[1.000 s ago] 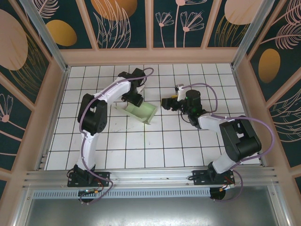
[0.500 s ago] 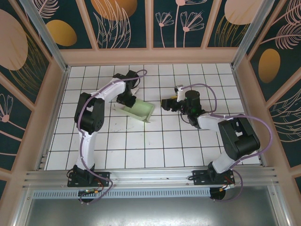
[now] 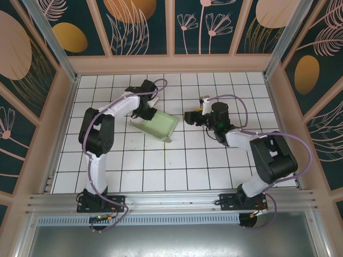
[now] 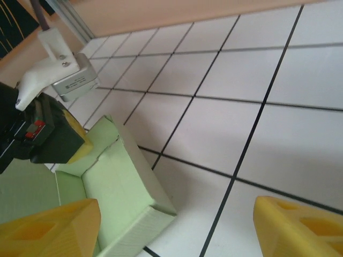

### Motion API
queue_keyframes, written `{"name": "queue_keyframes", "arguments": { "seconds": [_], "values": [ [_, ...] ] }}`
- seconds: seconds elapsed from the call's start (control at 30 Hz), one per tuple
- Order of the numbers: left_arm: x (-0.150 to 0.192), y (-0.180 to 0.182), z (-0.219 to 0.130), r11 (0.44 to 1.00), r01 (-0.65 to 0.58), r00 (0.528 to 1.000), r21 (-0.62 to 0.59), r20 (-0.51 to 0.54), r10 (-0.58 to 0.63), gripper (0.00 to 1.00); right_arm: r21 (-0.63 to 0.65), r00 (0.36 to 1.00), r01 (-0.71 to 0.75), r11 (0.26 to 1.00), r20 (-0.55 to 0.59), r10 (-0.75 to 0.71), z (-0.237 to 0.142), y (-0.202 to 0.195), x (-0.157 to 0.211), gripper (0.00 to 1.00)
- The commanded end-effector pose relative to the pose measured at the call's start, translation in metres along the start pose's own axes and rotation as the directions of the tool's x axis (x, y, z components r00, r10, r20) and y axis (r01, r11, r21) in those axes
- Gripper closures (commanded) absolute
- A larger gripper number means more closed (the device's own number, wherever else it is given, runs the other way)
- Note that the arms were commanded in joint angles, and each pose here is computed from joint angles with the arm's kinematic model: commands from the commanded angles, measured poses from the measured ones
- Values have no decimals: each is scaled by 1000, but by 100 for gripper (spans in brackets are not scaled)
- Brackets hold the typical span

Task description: Fold the paper box

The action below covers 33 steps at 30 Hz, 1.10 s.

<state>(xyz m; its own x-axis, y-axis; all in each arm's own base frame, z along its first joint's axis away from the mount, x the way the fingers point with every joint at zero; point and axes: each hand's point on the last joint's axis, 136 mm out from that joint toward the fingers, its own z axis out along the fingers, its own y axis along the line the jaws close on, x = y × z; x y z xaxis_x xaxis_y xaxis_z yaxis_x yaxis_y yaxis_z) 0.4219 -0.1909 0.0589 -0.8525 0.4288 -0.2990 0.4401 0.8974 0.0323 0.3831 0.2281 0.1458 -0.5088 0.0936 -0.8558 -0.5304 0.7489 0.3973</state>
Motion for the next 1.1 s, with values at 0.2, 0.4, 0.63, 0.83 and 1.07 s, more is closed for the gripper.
{"name": "queue_keyframes", "arguments": {
  "seconds": [0.2, 0.4, 0.63, 0.83, 1.07],
  "values": [
    [-70, -37, -72, 980, -115, 889, 163, 457, 28, 100, 27, 965, -9, 1000, 263, 1, -47, 12, -70, 25],
    [-80, -43, -85, 972, -115, 846, 204, 533, -12, 100, 69, 926, -113, 991, 370, 80, -74, -4, -87, 25],
    [-86, -68, -122, 923, -210, 740, 321, 669, -64, 100, 57, 865, -274, 960, 452, 220, -101, -34, -92, 27],
    [-89, -96, -164, 827, -330, 653, 456, 743, -149, 100, -42, 904, -264, 964, 338, 262, -81, -23, -79, 27],
    [-94, -116, -175, 767, -393, 627, 507, 758, -180, 100, -240, 943, -156, 958, 253, 217, -58, 29, -82, 27]
  ]
}}
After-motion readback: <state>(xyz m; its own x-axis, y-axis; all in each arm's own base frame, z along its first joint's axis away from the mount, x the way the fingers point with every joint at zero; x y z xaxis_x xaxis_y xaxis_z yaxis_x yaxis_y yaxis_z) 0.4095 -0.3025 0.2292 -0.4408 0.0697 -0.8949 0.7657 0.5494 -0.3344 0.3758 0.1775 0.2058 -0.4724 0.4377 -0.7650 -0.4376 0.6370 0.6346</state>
